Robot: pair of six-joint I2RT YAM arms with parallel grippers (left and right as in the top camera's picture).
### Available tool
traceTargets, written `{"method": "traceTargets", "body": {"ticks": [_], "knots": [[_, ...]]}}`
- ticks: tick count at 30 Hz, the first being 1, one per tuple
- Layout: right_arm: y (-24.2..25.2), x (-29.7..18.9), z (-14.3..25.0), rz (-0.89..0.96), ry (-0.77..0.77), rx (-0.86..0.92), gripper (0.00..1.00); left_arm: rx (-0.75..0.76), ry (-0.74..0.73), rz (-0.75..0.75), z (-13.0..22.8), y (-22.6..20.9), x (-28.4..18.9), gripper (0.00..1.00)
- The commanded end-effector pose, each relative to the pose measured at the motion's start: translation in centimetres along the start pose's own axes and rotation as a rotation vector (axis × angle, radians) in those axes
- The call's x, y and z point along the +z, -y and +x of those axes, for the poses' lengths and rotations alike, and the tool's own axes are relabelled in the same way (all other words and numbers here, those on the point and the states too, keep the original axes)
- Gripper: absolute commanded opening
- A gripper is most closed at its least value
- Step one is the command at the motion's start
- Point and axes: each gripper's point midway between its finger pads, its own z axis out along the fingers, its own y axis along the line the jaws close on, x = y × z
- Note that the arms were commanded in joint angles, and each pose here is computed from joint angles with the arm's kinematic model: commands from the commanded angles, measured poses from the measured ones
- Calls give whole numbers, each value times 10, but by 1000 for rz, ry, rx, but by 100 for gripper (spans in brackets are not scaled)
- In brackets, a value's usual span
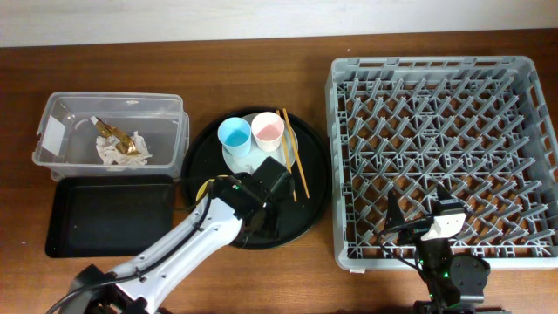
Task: Sort waste into correct bins and load items into the dishwasher rack
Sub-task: 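Reach the left gripper to the yellow bowl rim and grasp it, then lift the yellow bowl left and tip scraps onto the black tray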
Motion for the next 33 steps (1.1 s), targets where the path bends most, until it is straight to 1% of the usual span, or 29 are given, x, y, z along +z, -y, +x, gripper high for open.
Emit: {"method": "traceTargets", "body": {"ticks": [1,4,7,11,14,15,16,18,19,20,21,22,26,27,28,29,30,33], "knots": [[-1,0,2,-7,-3,-1,98,-80,-41,82,-3,-7,-1,78],[-1,0,2,-7,-3,-1,98,-67,-42,138,-12,-15,-1,78],[-1,0,2,-7,-3,-1,98,-51,-40,142,-13,-18,-1,78],[-1,0,2,-7,-3,-2,99,-21,-96,121,4,-17,0,78],[-1,0,2,-7,-3,-1,98,28,-90,73,11,-11,1,77],[-1,0,2,-7,-3,-1,98,37,-91,73,12,-9,1,72],[-1,0,2,-7,-3,-1,98,35,-87,66,11,-9,1,69],[-1,0,2,-7,-3,-1,98,16,-47,-5,4,-21,2,68],[-1,0,2,-7,-3,-1,98,14,-14,-49,-3,-28,2,65],[-1,0,2,-7,-3,-2,98,14,7,-55,-7,-29,2,60],[-1,0,2,-7,-3,-1,98,18,22,-52,-11,-27,2,46],[-1,0,2,-7,-3,-2,98,20,39,-45,-15,-25,4,29],[-1,0,2,-7,-3,-2,98,32,79,-28,-13,-21,23,27],[-1,0,2,-7,-3,-2,98,31,81,-27,-14,-21,24,25],[-1,0,2,-7,-3,-2,98,31,85,-25,-15,-20,24,8],[-1,0,2,-7,-3,-2,98,31,88,-23,-15,-20,24,2],[-1,0,2,-7,-3,-1,98,31,88,-23,-15,-20,24,1],[-1,0,2,-7,-3,-1,98,31,95,-61,-15,-27,26,1]]}}
